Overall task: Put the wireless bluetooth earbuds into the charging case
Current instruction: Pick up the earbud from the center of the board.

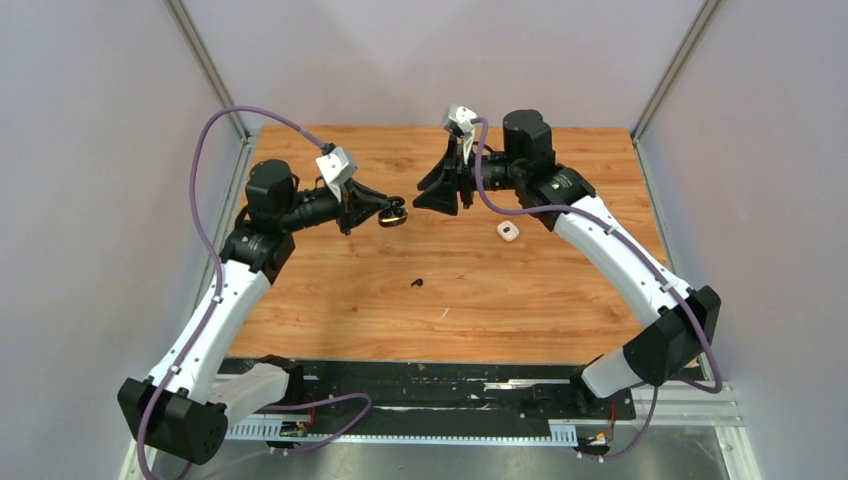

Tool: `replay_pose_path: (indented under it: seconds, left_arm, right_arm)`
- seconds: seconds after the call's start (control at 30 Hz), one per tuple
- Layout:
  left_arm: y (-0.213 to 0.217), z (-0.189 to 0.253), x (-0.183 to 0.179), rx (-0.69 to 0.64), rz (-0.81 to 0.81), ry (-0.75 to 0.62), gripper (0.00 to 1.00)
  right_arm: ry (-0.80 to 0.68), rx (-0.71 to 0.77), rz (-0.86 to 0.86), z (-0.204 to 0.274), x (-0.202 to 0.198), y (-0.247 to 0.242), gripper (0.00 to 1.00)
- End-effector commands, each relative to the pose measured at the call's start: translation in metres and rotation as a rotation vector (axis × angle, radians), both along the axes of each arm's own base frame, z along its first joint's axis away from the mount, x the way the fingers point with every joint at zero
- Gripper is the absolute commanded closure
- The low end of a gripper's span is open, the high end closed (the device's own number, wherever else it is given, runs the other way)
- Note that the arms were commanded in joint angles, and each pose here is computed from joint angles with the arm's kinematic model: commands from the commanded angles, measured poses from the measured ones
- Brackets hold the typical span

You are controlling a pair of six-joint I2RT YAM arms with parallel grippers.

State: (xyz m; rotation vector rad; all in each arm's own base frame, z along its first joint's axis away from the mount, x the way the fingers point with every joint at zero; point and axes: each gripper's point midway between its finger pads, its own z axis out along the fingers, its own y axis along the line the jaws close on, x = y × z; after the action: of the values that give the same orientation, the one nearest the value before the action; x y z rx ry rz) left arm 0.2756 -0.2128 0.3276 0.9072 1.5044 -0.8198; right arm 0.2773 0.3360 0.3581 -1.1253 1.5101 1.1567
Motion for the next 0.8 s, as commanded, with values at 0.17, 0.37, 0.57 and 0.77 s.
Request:
replay_pose_path:
  seconds: [0.17, 0.37, 0.57, 0.77]
  left_arm:
    - [0.005, 0.012, -0.005, 0.009, 0.005, -0.061, 1.00]
    - [0.037, 0.001, 0.023, 0.069, 0.269, -0.041, 1.00]
    - [0.058, 0.003, 0.027, 0.052, 0.408, -0.027, 1.00]
    - [0.074, 0.017, 0.037, 0.000, 0.485, -0.050, 1.00]
  right_arm:
    - [-0.002, -0.005, -0.082, -0.011, 0.016, -0.003, 0.61]
    - [0.134, -0.139, -0.280, -0.088, 0.032, -0.030, 0.61]
    - [0.223, -0.321, -0.273, -0.176, 0.022, -0.036, 0.62]
    - [0.432, -0.444, -0.370, -0.238, 0.016, -0.022, 0.57]
